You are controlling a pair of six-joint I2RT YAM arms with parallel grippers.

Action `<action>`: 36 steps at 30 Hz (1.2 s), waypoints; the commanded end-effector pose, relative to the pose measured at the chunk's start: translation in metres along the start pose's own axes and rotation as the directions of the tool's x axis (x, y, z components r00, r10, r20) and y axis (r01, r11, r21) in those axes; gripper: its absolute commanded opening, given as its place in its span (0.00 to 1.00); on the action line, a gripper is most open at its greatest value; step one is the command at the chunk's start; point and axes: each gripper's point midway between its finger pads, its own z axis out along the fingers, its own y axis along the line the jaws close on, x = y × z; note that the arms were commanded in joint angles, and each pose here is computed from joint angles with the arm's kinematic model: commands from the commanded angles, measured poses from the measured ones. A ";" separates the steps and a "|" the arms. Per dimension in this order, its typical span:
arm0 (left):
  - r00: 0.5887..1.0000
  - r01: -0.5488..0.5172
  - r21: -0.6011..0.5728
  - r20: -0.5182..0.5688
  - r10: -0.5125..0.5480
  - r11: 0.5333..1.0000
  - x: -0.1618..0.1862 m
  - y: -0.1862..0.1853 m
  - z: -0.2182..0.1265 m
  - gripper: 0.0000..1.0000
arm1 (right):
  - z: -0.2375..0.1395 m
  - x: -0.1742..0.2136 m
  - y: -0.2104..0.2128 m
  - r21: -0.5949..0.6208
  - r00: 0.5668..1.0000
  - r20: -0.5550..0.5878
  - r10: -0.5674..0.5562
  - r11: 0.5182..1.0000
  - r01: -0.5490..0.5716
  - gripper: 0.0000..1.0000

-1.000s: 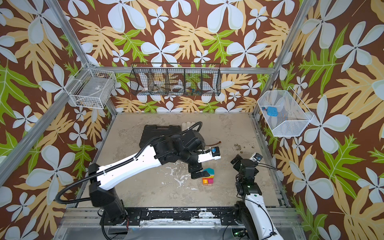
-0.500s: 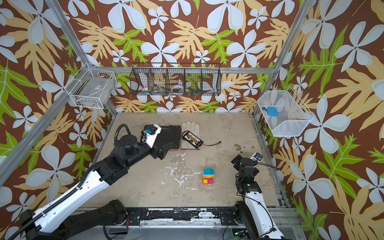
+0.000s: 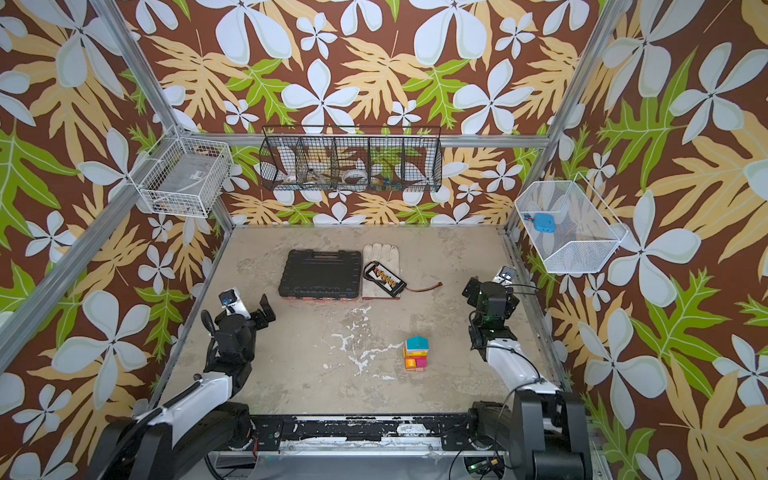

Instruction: Build the wood block tower

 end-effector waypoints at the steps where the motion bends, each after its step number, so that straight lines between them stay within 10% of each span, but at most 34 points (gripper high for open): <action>1: 0.976 0.070 0.015 0.204 -0.072 0.997 -0.043 0.000 0.004 1.00 | 0.002 0.010 0.021 -0.112 0.991 0.100 -0.092 0.988 0.103 1.00; 14: 0.984 -0.104 0.309 0.172 0.052 0.945 -0.020 -0.062 0.021 1.00 | -0.006 0.028 0.050 -0.223 0.963 0.201 -0.177 0.949 0.221 1.00; 36: 0.988 -0.087 0.287 0.148 0.046 0.954 -0.017 -0.057 0.023 1.00 | -0.013 0.032 0.051 -0.246 0.955 0.236 -0.178 0.940 0.236 1.00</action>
